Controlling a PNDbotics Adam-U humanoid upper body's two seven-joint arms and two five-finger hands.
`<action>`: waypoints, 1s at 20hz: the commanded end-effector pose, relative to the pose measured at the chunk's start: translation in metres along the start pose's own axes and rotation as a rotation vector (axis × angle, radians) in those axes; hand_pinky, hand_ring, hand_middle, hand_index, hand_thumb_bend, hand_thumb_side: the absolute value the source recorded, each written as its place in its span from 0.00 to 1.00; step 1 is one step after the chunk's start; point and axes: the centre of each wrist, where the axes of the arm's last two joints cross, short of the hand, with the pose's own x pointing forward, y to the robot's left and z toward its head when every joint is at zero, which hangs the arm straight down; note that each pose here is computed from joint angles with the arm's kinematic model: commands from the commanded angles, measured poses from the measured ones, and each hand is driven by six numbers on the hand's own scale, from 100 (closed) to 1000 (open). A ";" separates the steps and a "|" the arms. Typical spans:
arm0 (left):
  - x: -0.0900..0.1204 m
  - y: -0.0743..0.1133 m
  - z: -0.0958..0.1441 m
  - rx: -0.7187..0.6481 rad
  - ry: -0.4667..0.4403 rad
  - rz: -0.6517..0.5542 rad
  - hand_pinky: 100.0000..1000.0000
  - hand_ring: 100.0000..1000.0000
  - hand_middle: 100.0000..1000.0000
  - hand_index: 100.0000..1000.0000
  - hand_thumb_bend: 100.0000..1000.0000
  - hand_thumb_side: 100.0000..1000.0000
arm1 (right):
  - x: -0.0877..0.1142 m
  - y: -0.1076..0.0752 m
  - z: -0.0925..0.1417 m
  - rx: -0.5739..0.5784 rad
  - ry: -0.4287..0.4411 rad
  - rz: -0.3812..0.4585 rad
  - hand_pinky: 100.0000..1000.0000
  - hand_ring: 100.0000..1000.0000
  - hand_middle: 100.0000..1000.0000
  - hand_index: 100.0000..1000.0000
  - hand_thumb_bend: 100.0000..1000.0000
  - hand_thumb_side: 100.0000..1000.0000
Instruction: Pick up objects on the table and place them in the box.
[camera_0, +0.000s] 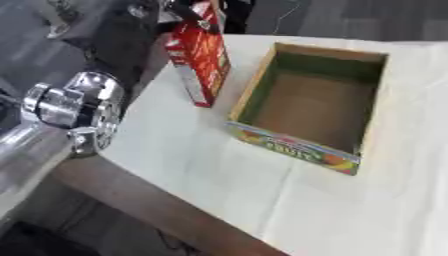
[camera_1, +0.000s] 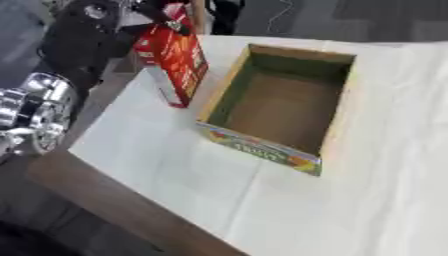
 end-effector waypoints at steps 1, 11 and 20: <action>0.011 -0.011 -0.007 -0.095 -0.013 0.010 0.39 0.48 0.58 0.75 0.96 0.39 | -0.009 0.011 0.004 0.014 0.007 0.020 0.33 0.45 0.57 0.72 0.00 1.00; 0.023 -0.022 -0.013 0.055 0.107 0.026 0.21 0.36 0.37 0.44 0.75 0.00 | -0.011 0.010 0.003 0.006 0.006 0.024 0.33 0.45 0.57 0.72 0.00 1.00; 0.013 -0.014 -0.010 0.160 0.118 0.061 0.06 0.30 0.33 0.35 0.53 0.00 | -0.012 0.008 0.002 0.000 -0.003 0.032 0.33 0.45 0.57 0.72 0.00 1.00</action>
